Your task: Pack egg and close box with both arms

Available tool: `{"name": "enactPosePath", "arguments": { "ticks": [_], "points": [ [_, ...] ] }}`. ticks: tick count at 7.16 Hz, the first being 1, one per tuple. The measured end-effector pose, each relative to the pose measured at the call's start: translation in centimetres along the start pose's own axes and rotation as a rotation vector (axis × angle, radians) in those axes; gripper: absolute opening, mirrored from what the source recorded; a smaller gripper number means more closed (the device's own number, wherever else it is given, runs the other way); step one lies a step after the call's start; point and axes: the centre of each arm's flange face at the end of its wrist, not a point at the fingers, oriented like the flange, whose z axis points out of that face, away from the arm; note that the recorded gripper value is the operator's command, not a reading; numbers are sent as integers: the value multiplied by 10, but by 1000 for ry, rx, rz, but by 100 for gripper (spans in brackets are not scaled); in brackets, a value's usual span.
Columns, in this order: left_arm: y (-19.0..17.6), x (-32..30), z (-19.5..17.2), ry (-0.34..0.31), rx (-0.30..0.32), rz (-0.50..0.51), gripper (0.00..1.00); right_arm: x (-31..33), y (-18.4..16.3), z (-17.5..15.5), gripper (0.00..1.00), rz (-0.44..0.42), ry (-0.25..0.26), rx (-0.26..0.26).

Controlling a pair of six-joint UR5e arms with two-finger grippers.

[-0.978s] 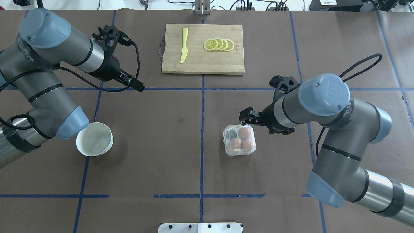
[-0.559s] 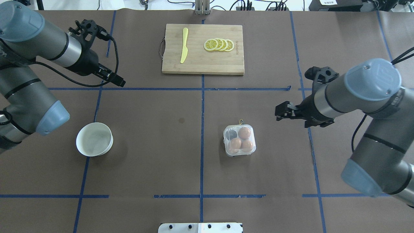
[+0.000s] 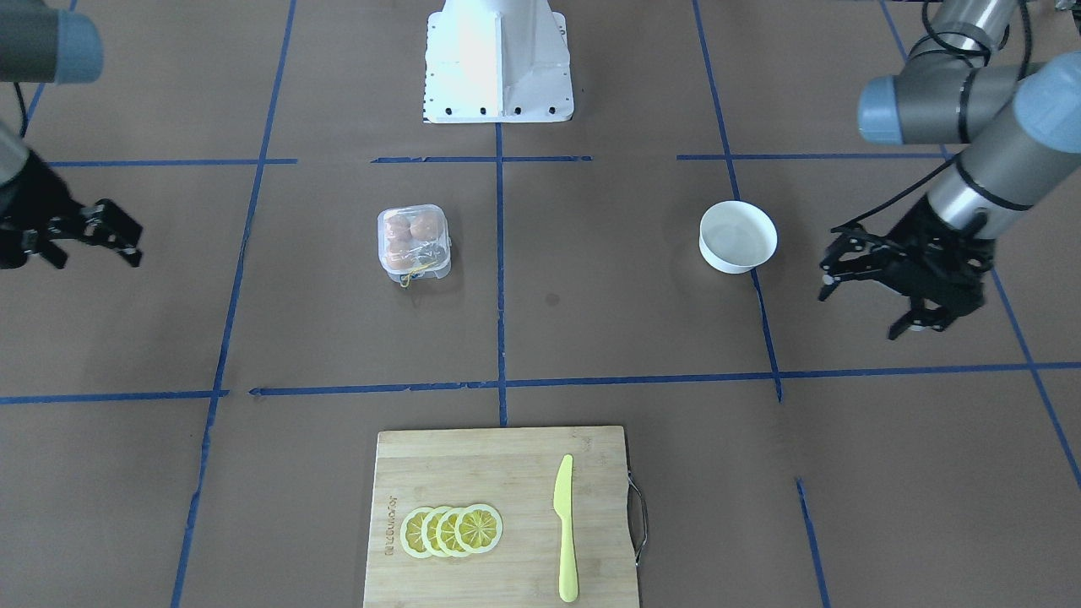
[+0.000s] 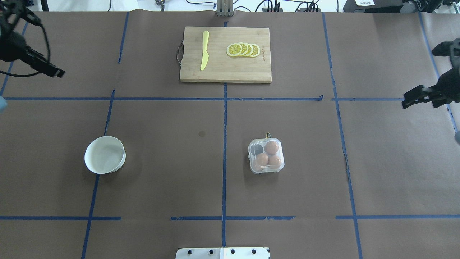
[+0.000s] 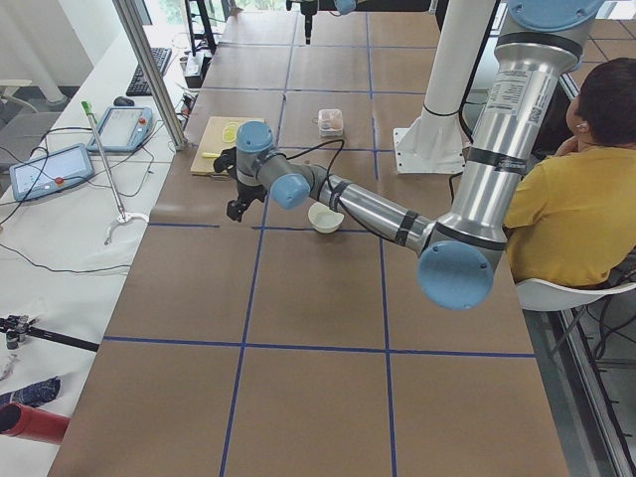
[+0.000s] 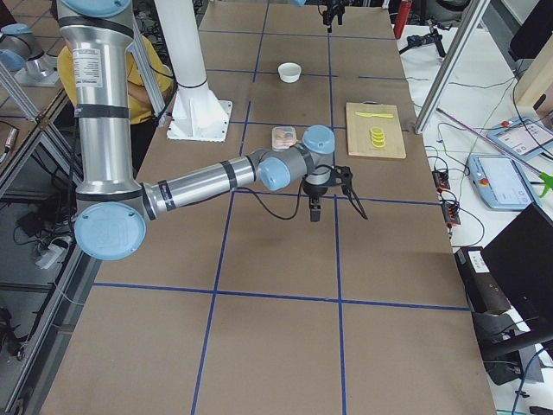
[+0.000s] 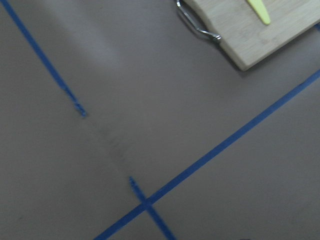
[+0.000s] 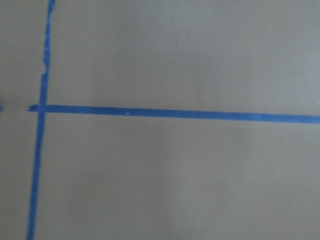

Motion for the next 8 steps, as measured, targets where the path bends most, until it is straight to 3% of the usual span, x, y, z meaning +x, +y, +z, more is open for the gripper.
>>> {"name": "enactPosePath", "arguments": {
  "ticks": [2,3,4,5,6,8],
  "points": [
    [47,-96,-55,-91,-72,27,100,121,-14,-19,100,-19,-21,13],
    [85,-136,-66,-106,-124,-16,100,160,-10,-29,100,-5,-38,27],
    [135,-162,-58,-72,-180,-96,100,178,-8,-35,100,-3,-40,37],
    [183,-171,-42,8,-212,-175,100,182,-11,-39,100,-5,-35,43],
    [222,-170,-29,68,-207,-208,100,183,-14,-41,100,-9,-33,47],
    [253,-174,-18,48,-148,-141,100,182,-15,-42,100,-7,-34,49]
  ]
}}
